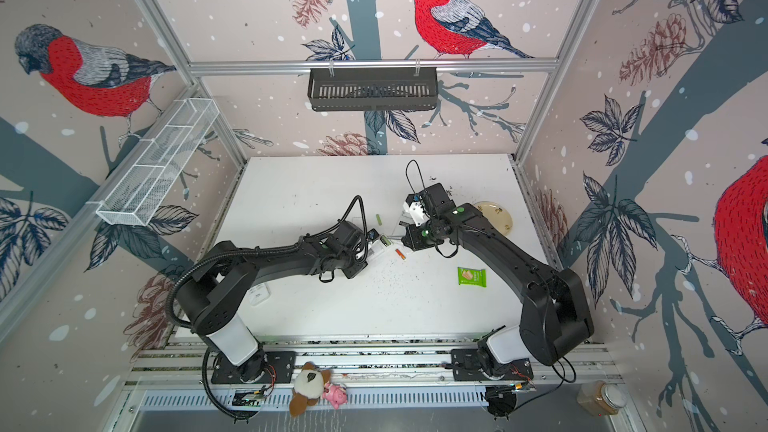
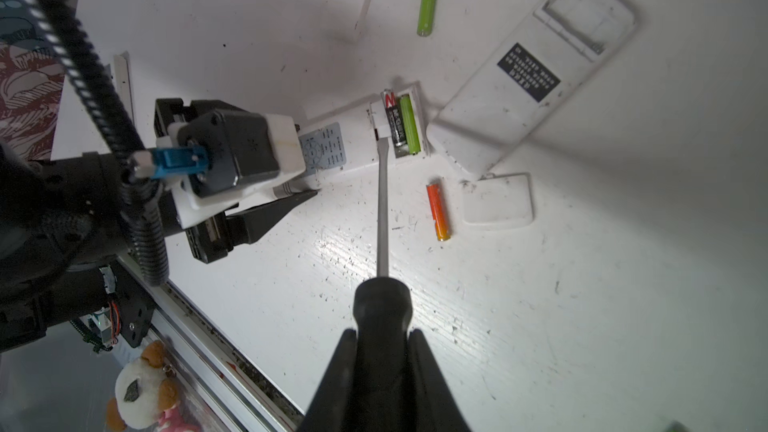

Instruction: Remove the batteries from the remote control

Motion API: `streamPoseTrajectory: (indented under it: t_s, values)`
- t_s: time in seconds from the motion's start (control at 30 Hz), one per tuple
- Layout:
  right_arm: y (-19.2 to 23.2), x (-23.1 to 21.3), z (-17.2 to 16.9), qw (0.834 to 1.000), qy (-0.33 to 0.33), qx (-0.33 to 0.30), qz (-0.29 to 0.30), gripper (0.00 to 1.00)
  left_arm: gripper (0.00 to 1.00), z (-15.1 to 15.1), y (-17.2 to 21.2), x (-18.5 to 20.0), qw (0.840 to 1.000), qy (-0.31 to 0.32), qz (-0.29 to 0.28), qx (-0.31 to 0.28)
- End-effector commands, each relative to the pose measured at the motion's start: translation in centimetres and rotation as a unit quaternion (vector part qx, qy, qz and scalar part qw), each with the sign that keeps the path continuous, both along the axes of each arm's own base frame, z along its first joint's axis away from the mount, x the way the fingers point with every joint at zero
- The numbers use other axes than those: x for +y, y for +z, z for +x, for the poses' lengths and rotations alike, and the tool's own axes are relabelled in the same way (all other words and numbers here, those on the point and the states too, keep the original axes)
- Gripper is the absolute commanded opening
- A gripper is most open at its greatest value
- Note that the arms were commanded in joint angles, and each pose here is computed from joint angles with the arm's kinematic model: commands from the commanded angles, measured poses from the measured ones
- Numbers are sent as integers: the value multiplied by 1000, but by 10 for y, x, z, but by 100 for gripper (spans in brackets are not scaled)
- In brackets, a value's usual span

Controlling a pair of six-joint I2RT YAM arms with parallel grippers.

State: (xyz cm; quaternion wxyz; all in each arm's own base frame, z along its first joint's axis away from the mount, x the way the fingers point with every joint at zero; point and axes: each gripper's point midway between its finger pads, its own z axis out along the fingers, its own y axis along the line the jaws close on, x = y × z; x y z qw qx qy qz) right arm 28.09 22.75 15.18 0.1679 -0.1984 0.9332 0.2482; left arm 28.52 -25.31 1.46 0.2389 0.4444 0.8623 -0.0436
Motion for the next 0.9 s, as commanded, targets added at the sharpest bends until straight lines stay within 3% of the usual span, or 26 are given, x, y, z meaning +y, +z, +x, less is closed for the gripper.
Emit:
streamPoseTrajectory:
  t_s: [0.0,0.3,0.87]
  values:
    - [-2,1,1,1000,-1,16,-10,1,2,-32,-27,37,994,-18,93,57]
    - [-25,0,-4,998,9,57,-38,1,2,-32,-25,34,994,-21,92,53]
    - [-29,3,2,998,9,55,-40,1,2,-32,-25,30,994,-26,92,51]
